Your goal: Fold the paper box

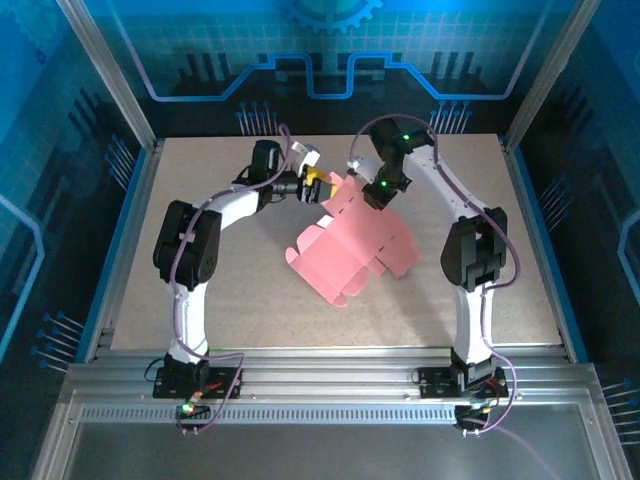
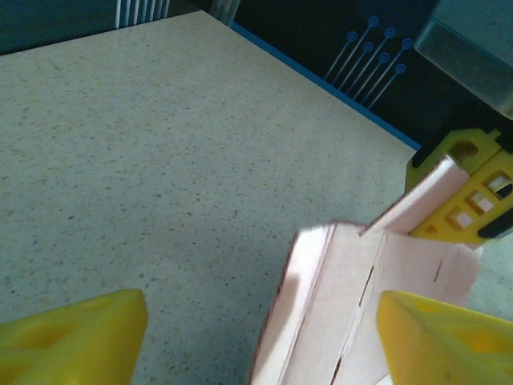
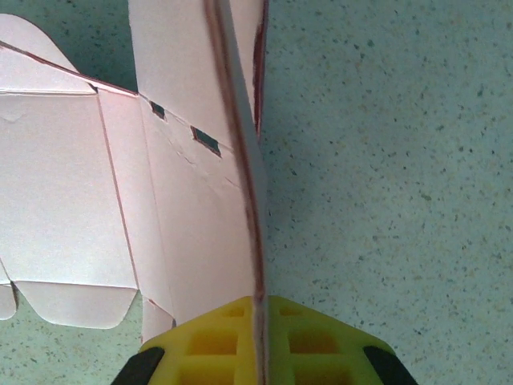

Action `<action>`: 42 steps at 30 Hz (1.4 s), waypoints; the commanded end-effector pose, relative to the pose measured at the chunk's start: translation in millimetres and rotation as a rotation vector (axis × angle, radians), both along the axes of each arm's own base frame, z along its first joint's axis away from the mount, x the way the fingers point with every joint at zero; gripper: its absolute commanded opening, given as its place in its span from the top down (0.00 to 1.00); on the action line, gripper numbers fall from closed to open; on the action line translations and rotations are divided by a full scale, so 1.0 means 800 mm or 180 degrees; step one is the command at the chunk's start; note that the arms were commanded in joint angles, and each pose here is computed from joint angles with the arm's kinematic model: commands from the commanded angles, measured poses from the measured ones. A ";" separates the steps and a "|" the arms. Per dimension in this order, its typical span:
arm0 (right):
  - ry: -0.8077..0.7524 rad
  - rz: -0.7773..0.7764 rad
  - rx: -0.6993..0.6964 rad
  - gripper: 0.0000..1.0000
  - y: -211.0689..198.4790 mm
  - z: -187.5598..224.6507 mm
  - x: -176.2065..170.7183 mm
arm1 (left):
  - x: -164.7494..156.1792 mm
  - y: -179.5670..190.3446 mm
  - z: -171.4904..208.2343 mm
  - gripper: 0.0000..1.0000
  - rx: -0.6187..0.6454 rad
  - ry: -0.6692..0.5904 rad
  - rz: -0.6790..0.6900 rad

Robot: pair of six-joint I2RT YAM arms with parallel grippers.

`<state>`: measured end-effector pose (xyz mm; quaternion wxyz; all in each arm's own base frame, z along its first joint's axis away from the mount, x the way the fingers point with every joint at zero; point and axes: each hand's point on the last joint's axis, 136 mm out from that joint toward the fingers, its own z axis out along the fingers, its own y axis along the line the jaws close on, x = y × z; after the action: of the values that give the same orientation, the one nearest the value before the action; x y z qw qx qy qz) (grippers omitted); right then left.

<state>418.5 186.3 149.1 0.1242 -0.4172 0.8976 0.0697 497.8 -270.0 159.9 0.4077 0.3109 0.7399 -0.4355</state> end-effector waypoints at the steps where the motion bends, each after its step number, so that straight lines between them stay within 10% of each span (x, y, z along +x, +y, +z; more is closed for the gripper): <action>1: -0.0105 0.0247 0.0070 1.00 0.014 0.020 -0.006 | -0.006 -0.004 0.003 0.30 -0.0075 0.0048 -0.0258; 15: -0.0060 0.0147 0.0012 1.00 0.026 0.020 -0.007 | -0.020 -0.003 0.010 0.62 -0.0237 0.0049 -0.0259; 22: -0.0020 0.0038 -0.0068 1.00 0.018 0.018 -0.003 | -0.029 0.015 0.055 0.02 -0.0269 -0.0654 0.0039; 42: 0.0201 0.0119 0.0406 1.00 0.038 0.032 -0.021 | -0.069 -0.017 0.096 0.11 -0.0516 -0.0976 -0.0933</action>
<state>407.8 216.0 167.6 0.1249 -0.4249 0.8881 0.1234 451.1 -274.2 245.7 0.4945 0.4178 0.5906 -0.4819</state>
